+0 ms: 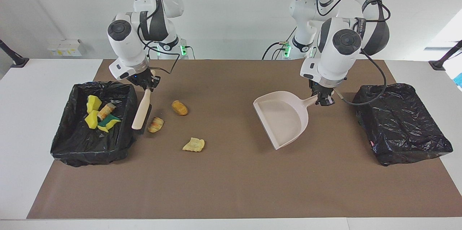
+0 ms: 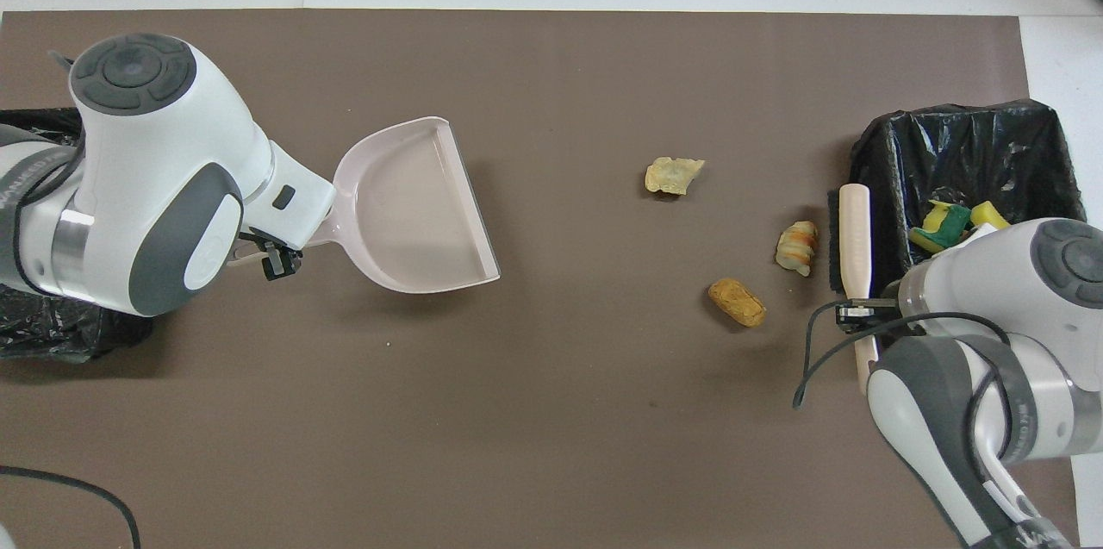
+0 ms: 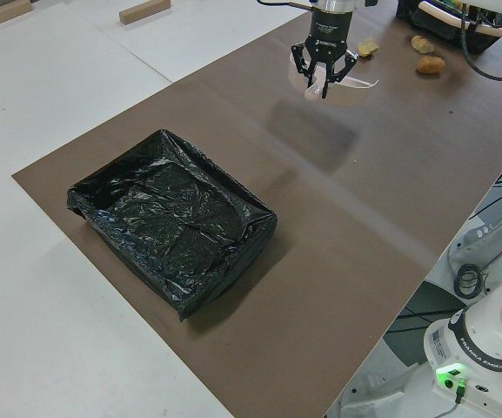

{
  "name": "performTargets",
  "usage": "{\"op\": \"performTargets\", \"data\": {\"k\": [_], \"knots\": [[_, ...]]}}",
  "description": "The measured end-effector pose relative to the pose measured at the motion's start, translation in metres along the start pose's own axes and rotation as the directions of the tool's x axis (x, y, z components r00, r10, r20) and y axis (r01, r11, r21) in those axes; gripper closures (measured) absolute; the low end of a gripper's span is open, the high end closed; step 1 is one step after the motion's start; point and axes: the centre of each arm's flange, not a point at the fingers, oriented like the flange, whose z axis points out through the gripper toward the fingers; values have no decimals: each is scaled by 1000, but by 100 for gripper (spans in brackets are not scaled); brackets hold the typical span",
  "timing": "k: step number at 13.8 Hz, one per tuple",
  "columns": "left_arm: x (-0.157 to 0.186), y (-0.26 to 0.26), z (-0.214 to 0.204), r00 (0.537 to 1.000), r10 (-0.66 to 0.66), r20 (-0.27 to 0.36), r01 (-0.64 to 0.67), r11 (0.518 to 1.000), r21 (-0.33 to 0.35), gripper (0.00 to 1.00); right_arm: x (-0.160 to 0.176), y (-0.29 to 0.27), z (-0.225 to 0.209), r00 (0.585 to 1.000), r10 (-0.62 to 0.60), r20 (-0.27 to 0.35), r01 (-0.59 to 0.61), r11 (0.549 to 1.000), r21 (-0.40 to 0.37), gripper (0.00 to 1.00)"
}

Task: Sweep and dump trash in bin
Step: 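Place the dustpan near the bread while the right gripper brings the brush, then sweep two bread chunks into the dustpan with the right gripper's brush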

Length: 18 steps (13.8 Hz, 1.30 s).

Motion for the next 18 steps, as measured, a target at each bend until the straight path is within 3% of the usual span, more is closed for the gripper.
{"op": "performTargets", "data": {"k": [4, 8, 11, 14, 18], "knots": [[0, 5, 8, 1000, 3, -9, -3, 1000, 15, 69, -3, -12, 29, 997, -61, 51, 61, 998, -9, 74], [2, 9, 14, 1000, 4, -12, -4, 1000, 21, 69, -13, -69, 30, 988, -144, 55, 144, 990, 4, 74], [21, 20, 34, 999, 32, -26, -31, 999, 44, 69, -25, -112, 27, 995, -74, 63, 72, 996, 45, 74], [56, 43, 46, 999, 8, -44, -5, 997, 71, 69, -39, -153, 27, 994, 80, 76, -84, 996, 44, 74], [81, 68, 60, 999, 27, -39, -24, 997, 73, 69, -49, -206, 18, 987, 123, 103, -134, 985, 105, 74]]}}
